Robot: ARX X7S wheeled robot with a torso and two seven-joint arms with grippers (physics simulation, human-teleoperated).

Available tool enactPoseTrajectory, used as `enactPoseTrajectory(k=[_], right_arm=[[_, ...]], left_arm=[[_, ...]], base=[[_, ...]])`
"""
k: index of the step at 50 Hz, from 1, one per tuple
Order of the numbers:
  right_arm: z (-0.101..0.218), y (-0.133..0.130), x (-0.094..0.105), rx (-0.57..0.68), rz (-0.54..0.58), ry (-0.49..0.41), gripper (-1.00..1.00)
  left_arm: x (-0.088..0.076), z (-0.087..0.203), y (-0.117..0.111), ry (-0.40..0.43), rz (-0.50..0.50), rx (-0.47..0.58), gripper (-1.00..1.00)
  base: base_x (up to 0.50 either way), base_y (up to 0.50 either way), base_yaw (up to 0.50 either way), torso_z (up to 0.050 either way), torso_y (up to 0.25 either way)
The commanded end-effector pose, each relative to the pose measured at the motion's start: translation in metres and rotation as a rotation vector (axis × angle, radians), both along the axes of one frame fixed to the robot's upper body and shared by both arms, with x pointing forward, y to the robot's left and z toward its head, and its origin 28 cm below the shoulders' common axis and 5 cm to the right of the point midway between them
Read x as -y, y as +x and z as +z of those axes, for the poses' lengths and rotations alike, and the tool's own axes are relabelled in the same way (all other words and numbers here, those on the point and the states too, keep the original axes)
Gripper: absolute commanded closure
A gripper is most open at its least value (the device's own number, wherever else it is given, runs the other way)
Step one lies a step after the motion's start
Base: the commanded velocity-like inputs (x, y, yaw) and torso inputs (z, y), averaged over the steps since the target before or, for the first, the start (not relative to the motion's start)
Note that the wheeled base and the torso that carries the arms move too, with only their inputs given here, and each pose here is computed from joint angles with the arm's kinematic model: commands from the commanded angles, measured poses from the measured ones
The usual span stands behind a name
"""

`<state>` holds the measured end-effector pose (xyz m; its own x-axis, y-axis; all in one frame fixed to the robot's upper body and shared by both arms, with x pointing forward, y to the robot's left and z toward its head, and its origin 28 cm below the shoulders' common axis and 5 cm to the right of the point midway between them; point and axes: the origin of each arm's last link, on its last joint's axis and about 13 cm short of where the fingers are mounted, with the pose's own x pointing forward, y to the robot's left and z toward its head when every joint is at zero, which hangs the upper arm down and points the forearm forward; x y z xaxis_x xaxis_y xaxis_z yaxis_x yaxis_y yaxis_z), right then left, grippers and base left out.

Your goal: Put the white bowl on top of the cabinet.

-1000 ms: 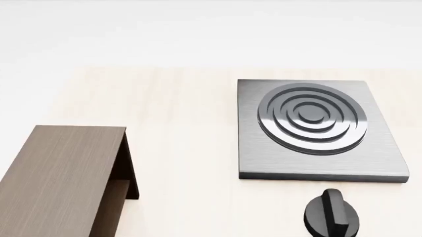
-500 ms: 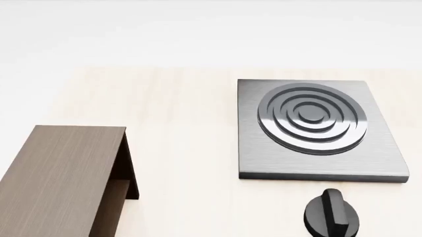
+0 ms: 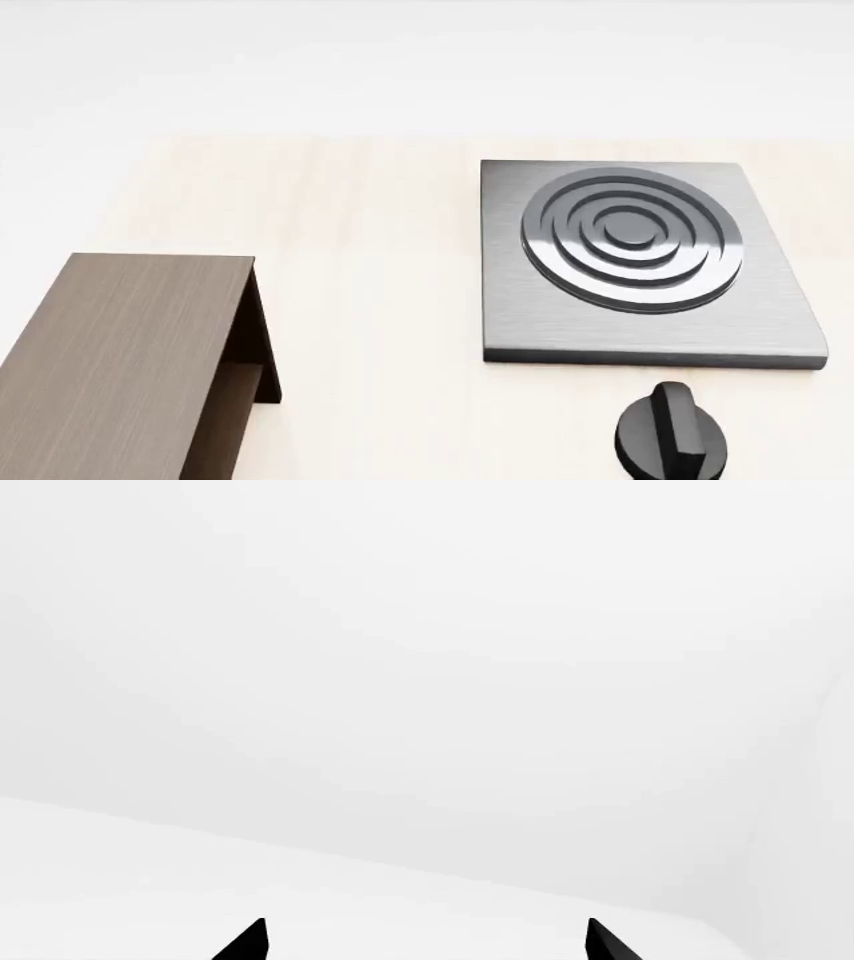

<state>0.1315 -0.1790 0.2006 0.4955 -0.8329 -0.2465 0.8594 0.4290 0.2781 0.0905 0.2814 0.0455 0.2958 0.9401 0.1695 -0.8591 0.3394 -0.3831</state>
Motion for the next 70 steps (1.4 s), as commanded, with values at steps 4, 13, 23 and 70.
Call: enactPoseTrajectory(k=[4,13,23,70], right_arm=[[0.015,-0.013,-0.008,0.107,0.057,-0.093,1.0],[0.021,-0.007,-0.011,0.132,0.104,-0.111,1.0],[0.024,0.01,-0.019,0.138,0.142,-0.136,1.0],[0.079,0.083,-0.059,0.133,0.388,-0.215,1.0]], left_arm=[[0.0,0.0,0.0,-0.003,-0.001,0.003,-1.0],[0.0,-0.001,0.0,-0.005,-0.002,0.003,-1.0],[0.0,-0.001,0.0,-0.007,-0.003,0.004,-1.0],[0.0,-0.001,0.001,-0.008,-0.005,0.001,-1.0]], base=[[0.0,0.0,0.0,0.0,0.004],[0.0,0.0,0.0,0.0,0.0],[0.0,0.0,0.0,0.0,0.0],[0.0,0.0,0.0,0.0,0.001]])
